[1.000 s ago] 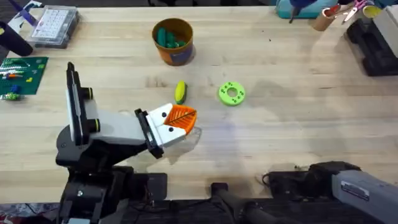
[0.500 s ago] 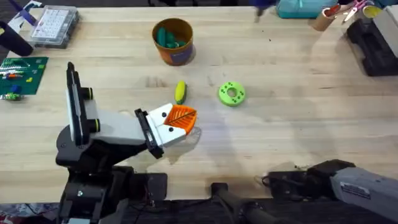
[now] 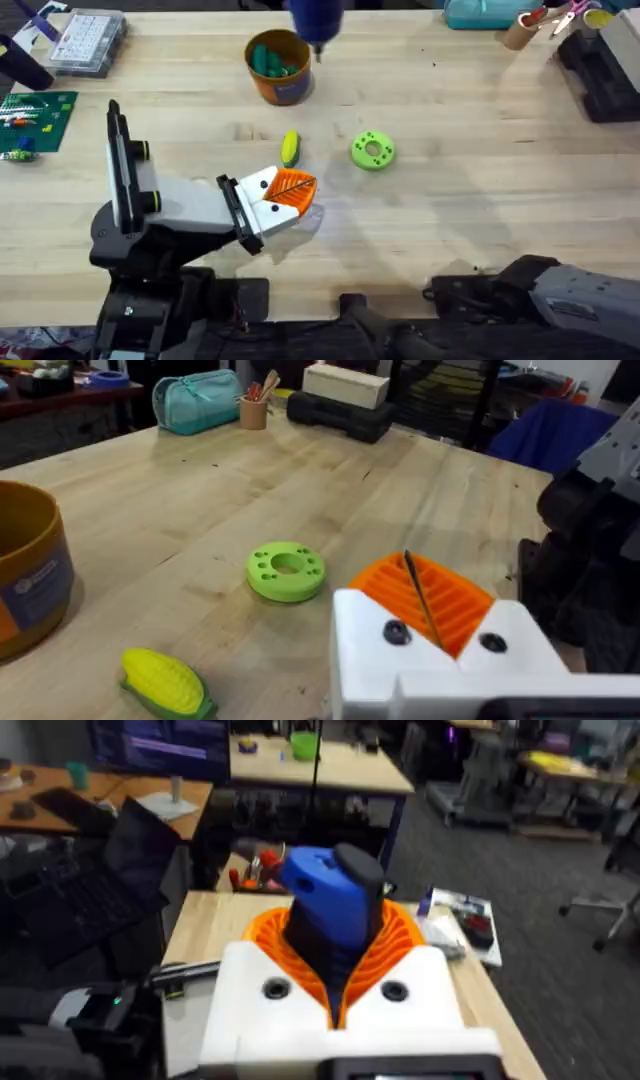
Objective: Pick up the gripper from the table and insert it into the empty holder that is missing its gripper. Then pick up a screw, insert it into the mounting hole, and use the screwdriver to tighten it. Finally, clean up the table by picking up the vegetable and placing it into the bucket.
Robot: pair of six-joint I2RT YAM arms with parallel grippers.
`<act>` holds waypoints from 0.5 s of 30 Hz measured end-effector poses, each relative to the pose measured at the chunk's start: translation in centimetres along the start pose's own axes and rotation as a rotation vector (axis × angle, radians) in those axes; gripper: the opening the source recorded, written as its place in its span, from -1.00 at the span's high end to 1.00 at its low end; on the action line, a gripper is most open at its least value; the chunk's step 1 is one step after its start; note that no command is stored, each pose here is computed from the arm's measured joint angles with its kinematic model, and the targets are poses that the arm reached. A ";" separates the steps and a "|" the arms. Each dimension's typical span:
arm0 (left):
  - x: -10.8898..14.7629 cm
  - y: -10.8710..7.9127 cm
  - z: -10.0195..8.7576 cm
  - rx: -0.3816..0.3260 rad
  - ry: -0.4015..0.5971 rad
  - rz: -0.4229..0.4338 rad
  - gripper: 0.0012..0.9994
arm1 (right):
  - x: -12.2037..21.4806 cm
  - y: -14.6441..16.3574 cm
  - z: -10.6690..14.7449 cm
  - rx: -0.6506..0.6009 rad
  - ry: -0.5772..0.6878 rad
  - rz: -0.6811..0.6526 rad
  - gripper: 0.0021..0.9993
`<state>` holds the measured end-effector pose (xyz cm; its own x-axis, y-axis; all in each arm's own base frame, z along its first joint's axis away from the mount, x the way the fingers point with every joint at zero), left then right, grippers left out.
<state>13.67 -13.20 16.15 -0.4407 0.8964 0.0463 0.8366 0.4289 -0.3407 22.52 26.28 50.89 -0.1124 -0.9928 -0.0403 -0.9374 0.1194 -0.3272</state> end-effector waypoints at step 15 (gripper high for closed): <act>0.0 0.0 0.0 0.000 0.000 0.000 0.97 | -2.3 2.6 4.8 -0.058 -0.096 -0.125 0.95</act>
<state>13.67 -13.20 16.15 -0.4407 0.8964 0.0464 0.8366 0.4289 -0.3409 21.93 28.89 45.60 0.0356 -0.9949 -0.0939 -0.9598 -0.0079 -0.2805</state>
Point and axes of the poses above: each hand's point on the last joint's axis, 136 mm out from that joint toward the fingers, its own x axis back along the fingers, its own y axis along the line the jaws close on, z = x × y, the point moved 3 cm from there along x, back along the fingers, and after that the axes turned 11 degrees about x, right-handed, at the moved point
